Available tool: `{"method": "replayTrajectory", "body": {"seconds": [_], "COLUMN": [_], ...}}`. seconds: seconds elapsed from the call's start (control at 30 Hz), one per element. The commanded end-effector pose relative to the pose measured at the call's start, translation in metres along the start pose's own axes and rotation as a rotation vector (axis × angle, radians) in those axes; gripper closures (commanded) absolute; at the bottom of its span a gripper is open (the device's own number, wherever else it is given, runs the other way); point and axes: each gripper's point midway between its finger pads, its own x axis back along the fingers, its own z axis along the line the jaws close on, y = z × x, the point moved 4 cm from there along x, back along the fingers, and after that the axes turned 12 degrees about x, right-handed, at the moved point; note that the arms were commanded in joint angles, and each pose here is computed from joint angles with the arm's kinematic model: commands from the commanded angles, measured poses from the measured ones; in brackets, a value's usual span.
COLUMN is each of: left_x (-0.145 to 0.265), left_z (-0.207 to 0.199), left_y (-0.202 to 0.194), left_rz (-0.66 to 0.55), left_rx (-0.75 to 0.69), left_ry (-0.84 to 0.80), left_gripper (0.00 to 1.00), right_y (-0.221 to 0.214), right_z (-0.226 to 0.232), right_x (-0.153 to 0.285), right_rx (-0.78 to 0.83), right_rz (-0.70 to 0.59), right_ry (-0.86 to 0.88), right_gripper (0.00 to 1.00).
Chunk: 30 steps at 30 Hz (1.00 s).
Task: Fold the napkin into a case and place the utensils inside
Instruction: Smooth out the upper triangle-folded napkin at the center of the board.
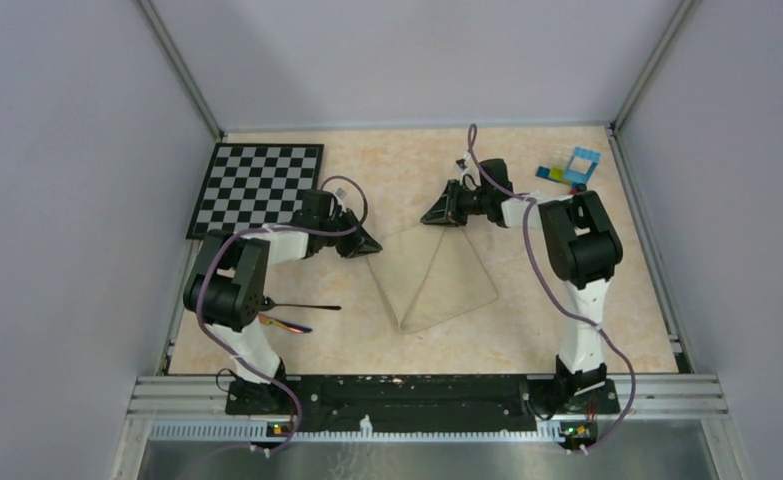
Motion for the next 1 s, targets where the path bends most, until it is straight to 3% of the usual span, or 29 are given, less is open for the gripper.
{"method": "replayTrajectory", "body": {"seconds": [0.0, 0.23, 0.37, 0.47, 0.57, 0.87, 0.97], "left_x": [-0.01, -0.023, -0.021, -0.022, -0.022, -0.024, -0.025], "left_z": [0.004, 0.033, 0.035, 0.036, 0.039, 0.046, 0.048], "left_y": [0.02, 0.015, 0.014, 0.013, 0.012, 0.01, 0.009], "left_rz": [-0.043, -0.016, -0.019, -0.011, -0.01, -0.011, -0.011], "left_rx": [-0.035, -0.012, -0.023, -0.021, -0.017, 0.001, 0.008], "left_ry": [-0.007, 0.055, 0.068, 0.068, 0.072, 0.087, 0.091], "left_gripper": [0.85, 0.88, 0.88, 0.88, 0.89, 0.91, 0.91], "right_y": [0.012, 0.007, 0.023, 0.024, -0.016, -0.144, -0.175], "right_z": [-0.008, -0.048, -0.01, 0.03, 0.068, 0.122, 0.117], "right_x": [-0.005, -0.006, 0.008, 0.02, 0.008, -0.023, -0.027], "right_rx": [0.039, 0.003, 0.069, 0.133, 0.171, 0.103, 0.065], "right_rz": [-0.028, -0.028, -0.046, -0.046, 0.043, 0.222, 0.269], "right_ry": [0.05, 0.007, 0.021, 0.009, 0.044, 0.291, 0.299], "right_gripper": [0.83, 0.83, 0.77, 0.65, 0.59, 0.95, 0.98]}}
